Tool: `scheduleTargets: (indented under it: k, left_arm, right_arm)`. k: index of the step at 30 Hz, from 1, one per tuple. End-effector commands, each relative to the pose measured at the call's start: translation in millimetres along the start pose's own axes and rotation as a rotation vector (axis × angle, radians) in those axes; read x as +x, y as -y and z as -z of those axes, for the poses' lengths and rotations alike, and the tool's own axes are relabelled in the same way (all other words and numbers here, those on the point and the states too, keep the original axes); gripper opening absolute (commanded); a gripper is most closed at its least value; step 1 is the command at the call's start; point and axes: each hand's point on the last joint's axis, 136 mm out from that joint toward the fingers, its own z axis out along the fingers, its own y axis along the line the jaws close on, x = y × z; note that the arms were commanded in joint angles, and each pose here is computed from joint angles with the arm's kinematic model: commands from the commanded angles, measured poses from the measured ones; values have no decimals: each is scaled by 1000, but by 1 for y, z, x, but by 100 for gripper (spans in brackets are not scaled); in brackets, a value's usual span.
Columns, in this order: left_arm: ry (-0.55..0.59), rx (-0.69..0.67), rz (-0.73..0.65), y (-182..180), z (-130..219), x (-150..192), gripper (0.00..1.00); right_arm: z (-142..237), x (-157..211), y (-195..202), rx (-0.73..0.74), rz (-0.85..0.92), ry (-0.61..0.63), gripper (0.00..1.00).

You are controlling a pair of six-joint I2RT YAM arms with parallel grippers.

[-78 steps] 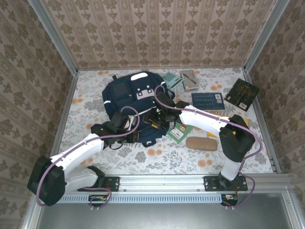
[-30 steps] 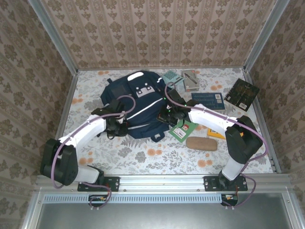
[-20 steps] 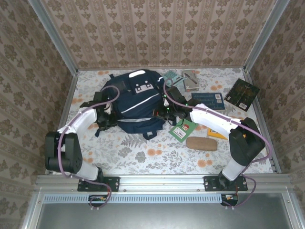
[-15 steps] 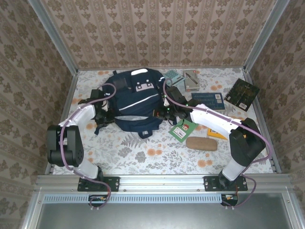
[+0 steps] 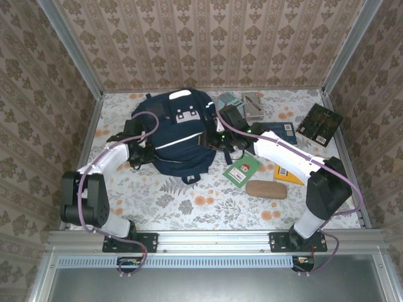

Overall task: Pack the student bag
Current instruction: Unzip the student bag at the middle-left of the table.

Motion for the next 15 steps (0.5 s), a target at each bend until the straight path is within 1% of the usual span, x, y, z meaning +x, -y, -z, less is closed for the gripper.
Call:
scheduleTargets:
  k: [1,3,9,12,15]
  left_arm:
    - [41,95,-27,27,19,9,0]
    - [44,108,-41,32,21,18,0]
    - [34,123,-41,32,16,30,0]
    - [33,135,-47,35,15,31,0]
    - [30,141,-51,36,15,33,0]
  right_arm:
    - [-14,10,-33,-95,148,-59,50]
    - [-26,15,-44,-125,218,-82,53]
    - [-65,21,-68,-224,384,-124,44]
    - [-84,25,-72,-272,473,-140,41]
    - [-103,31,-71,-300,520,-174,40]
